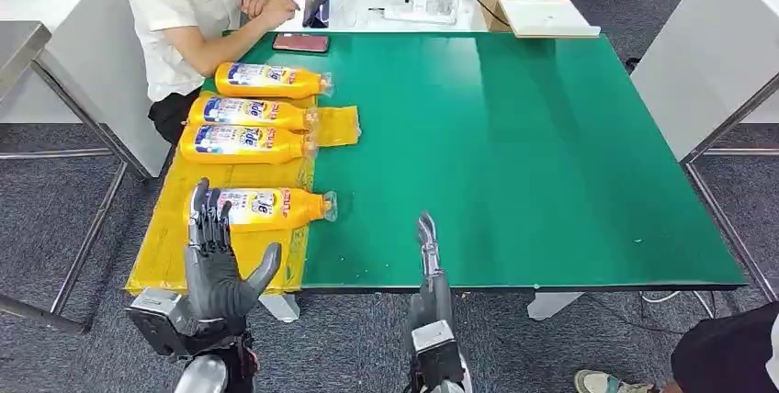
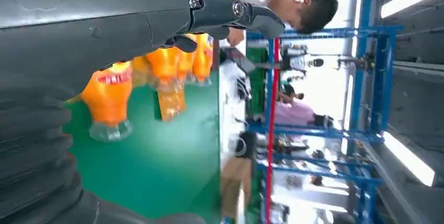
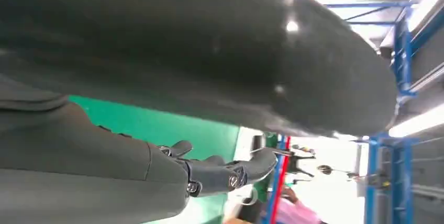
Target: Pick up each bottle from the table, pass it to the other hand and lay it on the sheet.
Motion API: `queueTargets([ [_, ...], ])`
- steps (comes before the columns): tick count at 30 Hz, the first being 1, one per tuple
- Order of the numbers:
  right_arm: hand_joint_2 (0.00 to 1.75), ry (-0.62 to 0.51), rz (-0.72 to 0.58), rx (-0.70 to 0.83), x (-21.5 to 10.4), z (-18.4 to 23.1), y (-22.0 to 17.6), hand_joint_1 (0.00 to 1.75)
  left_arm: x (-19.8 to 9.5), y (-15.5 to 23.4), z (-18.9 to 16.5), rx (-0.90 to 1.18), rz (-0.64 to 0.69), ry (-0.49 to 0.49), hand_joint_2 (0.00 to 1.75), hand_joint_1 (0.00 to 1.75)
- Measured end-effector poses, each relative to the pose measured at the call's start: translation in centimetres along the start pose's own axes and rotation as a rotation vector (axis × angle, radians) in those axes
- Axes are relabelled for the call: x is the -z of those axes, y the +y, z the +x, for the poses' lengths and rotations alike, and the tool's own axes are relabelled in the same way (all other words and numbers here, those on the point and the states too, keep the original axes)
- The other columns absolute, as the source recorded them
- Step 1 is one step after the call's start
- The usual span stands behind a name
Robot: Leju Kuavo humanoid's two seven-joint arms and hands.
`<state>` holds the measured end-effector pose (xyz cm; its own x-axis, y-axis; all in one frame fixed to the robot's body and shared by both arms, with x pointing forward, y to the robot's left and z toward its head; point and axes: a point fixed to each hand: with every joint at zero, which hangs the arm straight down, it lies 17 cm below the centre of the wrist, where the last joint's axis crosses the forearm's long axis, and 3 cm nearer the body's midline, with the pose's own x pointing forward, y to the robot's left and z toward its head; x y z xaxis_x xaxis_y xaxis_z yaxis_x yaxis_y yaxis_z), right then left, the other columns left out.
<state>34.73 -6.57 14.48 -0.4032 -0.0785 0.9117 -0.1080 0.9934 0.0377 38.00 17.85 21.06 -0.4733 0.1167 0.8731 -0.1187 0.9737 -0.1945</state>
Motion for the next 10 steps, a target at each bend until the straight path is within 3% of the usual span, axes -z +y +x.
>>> queueTargets([
  [3, 1.75, -0.055, 0.015, -0.077, 0.0, 1.1, 0.5, 0.0, -0.1, -0.4, -1.5, 0.142, -0.01, 0.023, 1.75, 0.0],
  [6, 1.75, -0.035, 0.012, -0.043, -0.1, 0.9, 0.6, 0.0, -0.6, -0.2, -2.9, 0.235, -0.014, 0.04, 1.75, 0.0],
  [10, 1.75, -0.092, -0.057, -0.121, 0.4, 2.4, -1.0, 0.0, -1.1, -0.3, -2.7, 0.354, -0.031, -0.029, 1.75, 0.0],
])
